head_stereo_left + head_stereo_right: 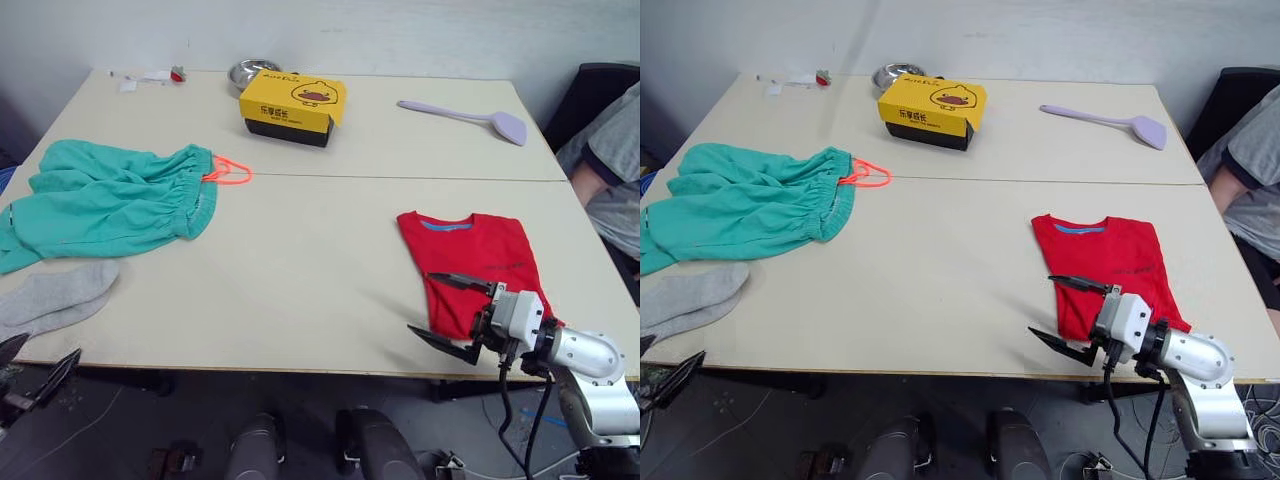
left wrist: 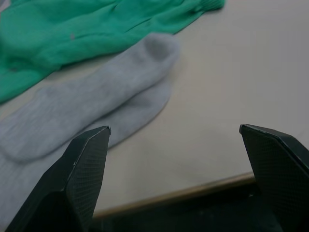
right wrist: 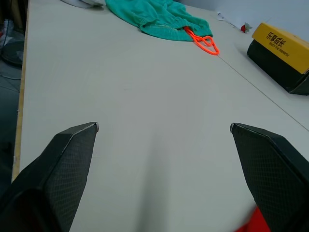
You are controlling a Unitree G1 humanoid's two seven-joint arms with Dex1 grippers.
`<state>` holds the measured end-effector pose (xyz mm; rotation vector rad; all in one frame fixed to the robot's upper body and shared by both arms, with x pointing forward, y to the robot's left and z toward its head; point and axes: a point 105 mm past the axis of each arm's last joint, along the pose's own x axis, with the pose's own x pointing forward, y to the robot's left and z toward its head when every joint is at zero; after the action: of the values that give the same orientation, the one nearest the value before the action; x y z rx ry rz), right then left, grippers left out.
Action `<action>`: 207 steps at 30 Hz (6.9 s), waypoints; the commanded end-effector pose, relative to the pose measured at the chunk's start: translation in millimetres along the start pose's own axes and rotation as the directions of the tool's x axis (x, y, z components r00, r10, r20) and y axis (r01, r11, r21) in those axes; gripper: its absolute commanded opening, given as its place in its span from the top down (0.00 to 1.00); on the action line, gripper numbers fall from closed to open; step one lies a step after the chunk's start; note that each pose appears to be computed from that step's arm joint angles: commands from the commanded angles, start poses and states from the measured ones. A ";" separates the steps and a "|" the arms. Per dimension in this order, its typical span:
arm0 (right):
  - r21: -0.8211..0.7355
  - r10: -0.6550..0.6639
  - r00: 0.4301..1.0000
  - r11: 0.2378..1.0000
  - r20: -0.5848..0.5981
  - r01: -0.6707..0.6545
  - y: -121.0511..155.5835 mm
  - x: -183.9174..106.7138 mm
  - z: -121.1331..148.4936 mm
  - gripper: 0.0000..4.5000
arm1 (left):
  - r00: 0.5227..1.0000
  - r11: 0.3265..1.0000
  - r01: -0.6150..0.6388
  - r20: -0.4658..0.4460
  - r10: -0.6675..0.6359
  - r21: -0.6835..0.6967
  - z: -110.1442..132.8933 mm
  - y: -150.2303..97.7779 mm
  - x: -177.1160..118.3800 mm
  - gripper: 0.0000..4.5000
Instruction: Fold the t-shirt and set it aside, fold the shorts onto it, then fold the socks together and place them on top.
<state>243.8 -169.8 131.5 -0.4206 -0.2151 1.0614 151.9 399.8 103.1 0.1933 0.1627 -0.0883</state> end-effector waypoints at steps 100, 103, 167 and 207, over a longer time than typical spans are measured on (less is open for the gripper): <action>-0.226 0.162 0.920 0.941 -0.356 -0.253 5.8 84.0 -22.9 0.58 | 0.694 0.441 0.684 -0.332 -0.639 0.582 66.7 -129.1 193.6 0.11; -0.228 0.166 0.921 0.939 -0.353 -0.256 4.7 83.5 -20.7 0.80 | 0.653 0.423 0.731 -0.368 -0.663 0.536 62.5 -132.9 192.0 0.31; -0.511 -0.113 0.994 0.853 0.011 0.103 -106.0 67.3 30.0 1.00 | 0.533 0.539 0.659 0.180 -0.827 0.524 173.2 -146.5 104.2 1.00; 0.102 0.121 0.984 0.989 -0.127 -0.109 -66.8 32.0 29.7 1.00 | 0.440 0.439 0.859 0.057 -0.896 0.263 195.1 -145.4 137.0 1.00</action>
<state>285.0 -155.7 171.9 -0.4157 0.0174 1.2554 284.3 207.3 231.4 0.2222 0.1208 -1.2695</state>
